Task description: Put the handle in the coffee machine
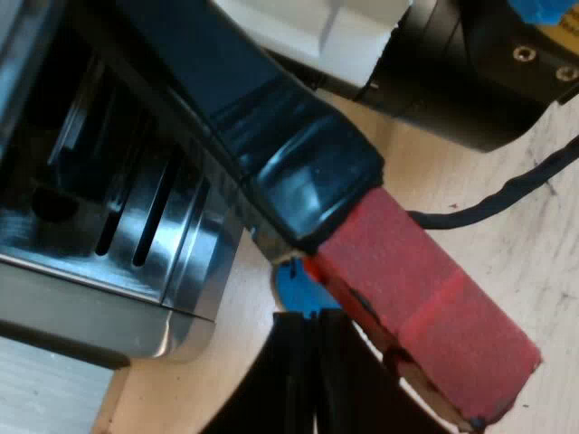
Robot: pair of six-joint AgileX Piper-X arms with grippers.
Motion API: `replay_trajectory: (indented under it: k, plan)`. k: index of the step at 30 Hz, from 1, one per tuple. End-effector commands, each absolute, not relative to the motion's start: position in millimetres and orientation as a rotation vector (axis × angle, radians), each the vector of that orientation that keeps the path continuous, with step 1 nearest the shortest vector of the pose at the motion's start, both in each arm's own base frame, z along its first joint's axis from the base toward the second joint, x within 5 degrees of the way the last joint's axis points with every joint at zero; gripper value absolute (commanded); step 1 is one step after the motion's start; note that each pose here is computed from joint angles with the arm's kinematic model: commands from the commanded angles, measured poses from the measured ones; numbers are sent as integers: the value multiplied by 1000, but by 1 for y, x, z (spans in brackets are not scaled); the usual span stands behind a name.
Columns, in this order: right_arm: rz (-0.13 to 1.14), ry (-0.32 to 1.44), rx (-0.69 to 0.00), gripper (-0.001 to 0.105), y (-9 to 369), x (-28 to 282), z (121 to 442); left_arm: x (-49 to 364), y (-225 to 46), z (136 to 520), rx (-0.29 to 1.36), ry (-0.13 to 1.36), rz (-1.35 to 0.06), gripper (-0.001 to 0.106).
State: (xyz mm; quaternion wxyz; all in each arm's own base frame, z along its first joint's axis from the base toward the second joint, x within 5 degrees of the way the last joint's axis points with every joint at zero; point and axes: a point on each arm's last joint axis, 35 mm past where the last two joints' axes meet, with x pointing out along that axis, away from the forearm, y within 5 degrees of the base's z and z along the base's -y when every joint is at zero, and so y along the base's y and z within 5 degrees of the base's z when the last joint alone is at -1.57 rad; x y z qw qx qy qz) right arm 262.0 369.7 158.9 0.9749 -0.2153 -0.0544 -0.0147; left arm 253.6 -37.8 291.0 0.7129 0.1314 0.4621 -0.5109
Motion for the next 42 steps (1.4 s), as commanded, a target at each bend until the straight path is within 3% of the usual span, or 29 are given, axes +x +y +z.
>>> replay_trajectory:
  k: [1, 7, 17, 23, 37, 42]
  plan:
    - [-22, -269, -210, 22, 355, 243, 289, 247, -45, 297, 208, 1002, -1207, 1]
    - [-16, -239, -243, 11, 359, 236, 290, 247, -46, 297, 206, 1001, -1208, 1]
    - [-39, -198, -259, 11, 360, 224, 281, 247, -46, 298, 185, 986, -1223, 1]
    - [-52, -148, -299, 11, 337, 196, 272, 247, -46, 298, 185, 986, -1223, 1]
    - [-34, -135, -256, 11, 303, 147, 291, 245, -58, 298, 139, 1036, -1214, 1]
    - [-40, -125, -195, 11, 294, 125, 309, 246, -59, 298, 138, 1033, -1211, 1]
